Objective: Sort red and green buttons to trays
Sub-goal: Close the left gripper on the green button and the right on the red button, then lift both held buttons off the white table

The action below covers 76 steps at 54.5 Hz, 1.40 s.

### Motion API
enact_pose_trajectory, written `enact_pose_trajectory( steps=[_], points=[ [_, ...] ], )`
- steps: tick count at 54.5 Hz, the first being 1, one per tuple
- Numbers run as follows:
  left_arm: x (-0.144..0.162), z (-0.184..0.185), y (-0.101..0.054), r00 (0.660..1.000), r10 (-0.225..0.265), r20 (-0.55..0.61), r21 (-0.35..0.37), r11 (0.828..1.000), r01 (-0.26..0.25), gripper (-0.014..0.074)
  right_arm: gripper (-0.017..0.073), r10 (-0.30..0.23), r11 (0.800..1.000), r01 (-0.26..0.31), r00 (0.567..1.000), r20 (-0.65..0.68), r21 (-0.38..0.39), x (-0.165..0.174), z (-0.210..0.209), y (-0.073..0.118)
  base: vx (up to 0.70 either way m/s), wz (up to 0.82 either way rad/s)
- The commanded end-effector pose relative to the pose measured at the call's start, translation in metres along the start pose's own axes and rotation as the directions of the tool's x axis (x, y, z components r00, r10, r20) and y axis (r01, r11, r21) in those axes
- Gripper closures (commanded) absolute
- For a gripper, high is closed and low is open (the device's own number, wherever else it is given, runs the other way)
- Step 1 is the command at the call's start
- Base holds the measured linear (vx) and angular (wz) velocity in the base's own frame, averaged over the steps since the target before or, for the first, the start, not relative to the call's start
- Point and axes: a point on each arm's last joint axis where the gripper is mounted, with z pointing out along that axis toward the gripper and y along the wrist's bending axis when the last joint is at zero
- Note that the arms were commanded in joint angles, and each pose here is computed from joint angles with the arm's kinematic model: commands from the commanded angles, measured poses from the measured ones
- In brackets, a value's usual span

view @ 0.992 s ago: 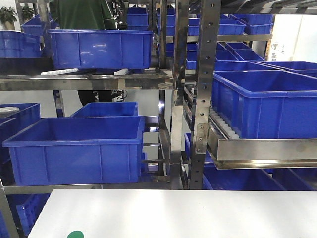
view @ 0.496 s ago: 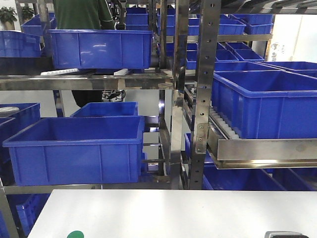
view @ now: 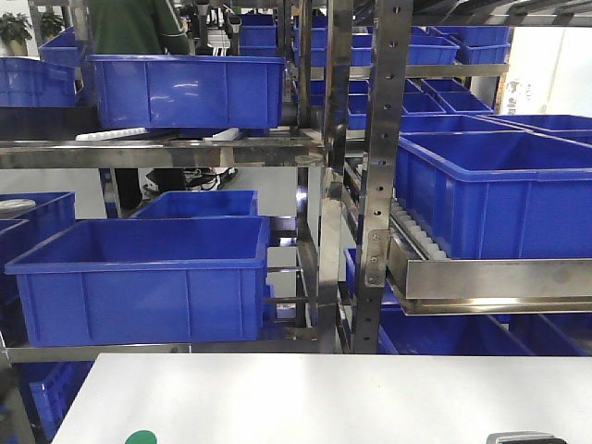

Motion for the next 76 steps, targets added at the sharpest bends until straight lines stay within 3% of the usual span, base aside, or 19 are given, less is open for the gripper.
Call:
enact_pose_trajectory(
  steps=[1,7,16,27,37,56,76],
  points=[
    [-0.005,0.021,-0.01,0.999,0.035,0.032,0.045,0.998,-0.037,0.0008,0.0566,-0.006,0.999,0.017,0.971,0.24,-0.044,-0.031,-0.002,0.004,0.0,0.0],
    [0.023,0.055,-0.017,0.993,0.061,-0.099,0.076,0.996,-0.054,0.0008,0.0567,-0.004,0.999,0.014,0.97,0.241,-0.037,-0.031,-0.002,0.003,0.0,0.0],
    [0.059,0.088,-0.026,0.973,0.027,-0.231,0.096,0.995,-0.005,0.0008,0.0567,-0.003,0.999,0.011,0.97,0.242,-0.032,-0.031,-0.002,0.002,0.0,0.0],
    [0.077,0.105,-0.045,0.97,0.132,-0.203,0.213,0.973,-0.088,0.0008,0.0567,0.0,1.0,0.004,0.972,0.235,-0.017,-0.031,-0.002,0.0,0.0,0.0],
    [0.085,0.115,-0.052,0.982,0.068,-0.178,0.243,0.97,-0.023,0.0008,0.0567,0.002,1.0,0.0,0.972,0.234,-0.009,-0.031,-0.002,0.0,0.0,0.0],
    [0.094,0.129,-0.057,0.996,0.029,-0.08,0.288,0.958,-0.004,0.0008,0.0567,0.002,1.0,0.0,0.972,0.234,-0.009,-0.031,-0.002,0.0,0.0,0.0],
    [0.117,0.148,-0.062,0.994,-0.074,0.084,0.353,0.935,0.04,0.0035,0.0567,0.003,1.0,-0.001,0.97,0.242,-0.009,-0.031,-0.002,0.0,0.0,0.0]
  ],
)
